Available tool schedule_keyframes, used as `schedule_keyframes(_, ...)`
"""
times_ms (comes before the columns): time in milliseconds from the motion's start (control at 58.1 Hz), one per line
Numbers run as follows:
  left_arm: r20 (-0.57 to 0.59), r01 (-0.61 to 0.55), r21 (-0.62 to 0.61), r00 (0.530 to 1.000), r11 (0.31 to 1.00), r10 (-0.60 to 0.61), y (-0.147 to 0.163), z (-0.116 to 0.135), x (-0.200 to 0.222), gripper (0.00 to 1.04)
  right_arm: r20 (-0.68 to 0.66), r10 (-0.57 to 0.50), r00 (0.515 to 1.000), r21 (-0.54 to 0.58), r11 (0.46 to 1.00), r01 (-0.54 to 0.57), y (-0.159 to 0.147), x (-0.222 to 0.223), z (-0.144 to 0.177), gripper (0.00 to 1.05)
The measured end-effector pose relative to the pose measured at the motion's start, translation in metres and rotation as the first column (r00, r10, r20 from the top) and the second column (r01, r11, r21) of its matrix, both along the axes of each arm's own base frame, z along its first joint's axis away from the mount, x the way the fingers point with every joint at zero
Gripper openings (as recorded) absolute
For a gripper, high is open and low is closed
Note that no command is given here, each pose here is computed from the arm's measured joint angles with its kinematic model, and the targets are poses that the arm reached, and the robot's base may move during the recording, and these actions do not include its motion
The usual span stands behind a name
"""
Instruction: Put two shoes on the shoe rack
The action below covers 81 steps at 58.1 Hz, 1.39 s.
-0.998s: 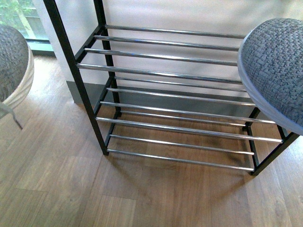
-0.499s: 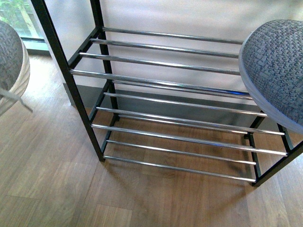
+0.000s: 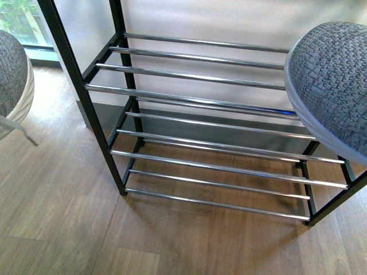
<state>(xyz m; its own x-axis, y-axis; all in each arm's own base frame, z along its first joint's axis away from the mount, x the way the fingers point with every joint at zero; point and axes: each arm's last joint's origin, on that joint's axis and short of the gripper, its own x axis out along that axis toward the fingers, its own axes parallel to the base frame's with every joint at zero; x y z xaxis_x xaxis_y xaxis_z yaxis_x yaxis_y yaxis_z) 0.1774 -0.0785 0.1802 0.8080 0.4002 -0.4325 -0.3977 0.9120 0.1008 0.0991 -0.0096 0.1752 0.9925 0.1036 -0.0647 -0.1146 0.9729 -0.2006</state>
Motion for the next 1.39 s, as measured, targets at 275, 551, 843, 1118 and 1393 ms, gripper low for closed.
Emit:
schedule_keyframes(275,-0.003,0.005,-0.004,1.0,1.0,-0.005,-0.0002,-0.0002,0.0001,0.02,-0.002,-0.002,1.0,0.0,1.0,0.002,-0.0001,0.0001,-0.0005,0.01)
schedule_keyframes(551,0.0,0.0,0.0,1.0,1.0,0.0,0.0,-0.0001,0.0,0.02,-0.002,-0.002,1.0,0.0,1.0,0.002,-0.0001,0.0001,-0.0005,0.01)
schedule_keyframes(843,-0.001,0.0,0.0,1.0,1.0,0.0,0.0,-0.0001,0.0,0.02,-0.001,-0.002,1.0,0.0,1.0,0.002,-0.0001,0.0,-0.0005,0.01)
schedule_keyframes(1118,0.0,0.0,0.0,1.0,1.0,0.0,0.0,-0.0001,0.0,0.02,-0.002,-0.002,1.0,0.0,1.0,0.002,-0.0001,0.0001,-0.0006,0.01)
schedule_keyframes(1393,0.001,-0.002,0.002,1.0,1.0,0.002,0.0001,0.0,0.0,0.02,-0.002,-0.001,1.0,0.001,1.0,0.001,0.0,0.0001,-0.0005,0.01)
